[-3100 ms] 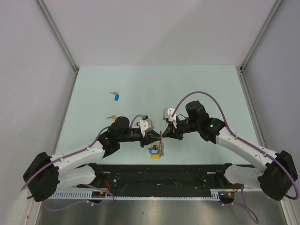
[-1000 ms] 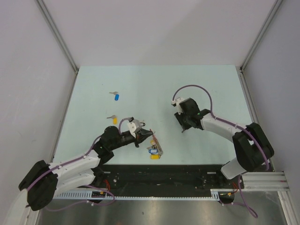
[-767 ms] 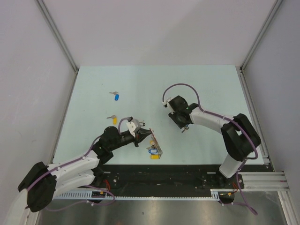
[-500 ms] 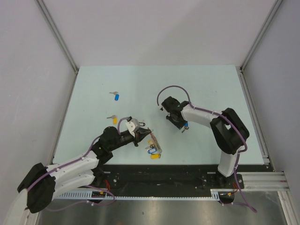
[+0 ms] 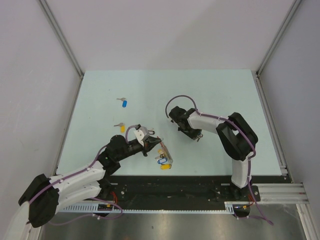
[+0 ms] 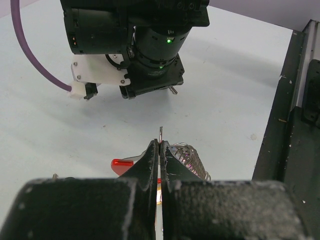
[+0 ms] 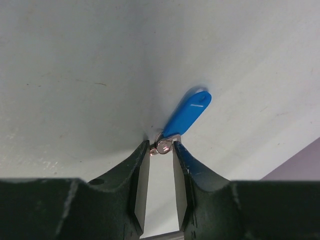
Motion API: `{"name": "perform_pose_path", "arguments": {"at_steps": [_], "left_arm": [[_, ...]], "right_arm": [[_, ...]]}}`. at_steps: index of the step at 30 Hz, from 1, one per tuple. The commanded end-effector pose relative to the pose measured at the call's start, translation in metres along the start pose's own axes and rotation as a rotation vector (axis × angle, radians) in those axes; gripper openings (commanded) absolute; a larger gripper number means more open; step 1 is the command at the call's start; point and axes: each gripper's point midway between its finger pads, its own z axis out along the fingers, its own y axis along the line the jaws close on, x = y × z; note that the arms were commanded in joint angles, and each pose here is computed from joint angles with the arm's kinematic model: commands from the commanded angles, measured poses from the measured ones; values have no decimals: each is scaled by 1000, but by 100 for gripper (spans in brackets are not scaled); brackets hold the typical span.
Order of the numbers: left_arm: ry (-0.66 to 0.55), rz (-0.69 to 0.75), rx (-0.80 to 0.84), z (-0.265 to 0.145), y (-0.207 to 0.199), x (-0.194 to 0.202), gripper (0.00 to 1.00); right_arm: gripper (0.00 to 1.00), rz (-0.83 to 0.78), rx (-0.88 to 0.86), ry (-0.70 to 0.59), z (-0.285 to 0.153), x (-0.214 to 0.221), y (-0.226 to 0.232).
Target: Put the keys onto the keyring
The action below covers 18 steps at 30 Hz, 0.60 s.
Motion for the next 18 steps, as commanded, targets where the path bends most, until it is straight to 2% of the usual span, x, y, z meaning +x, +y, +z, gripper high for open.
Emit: {"name": "perform_pose_path", "arguments": {"at_steps": [1,11,18], "left_arm": [[-47,35,17,0,-2,-13,0],[-42,34,23,0,-3,-13,0],[-45,35,29,-1,-4,-14,1]], "right_arm": [[29,-40,44,24,3,-3,-5],[29,-122,84,8,5,-15,-5],[15,-141,87,47,10,-9,-4]]}}
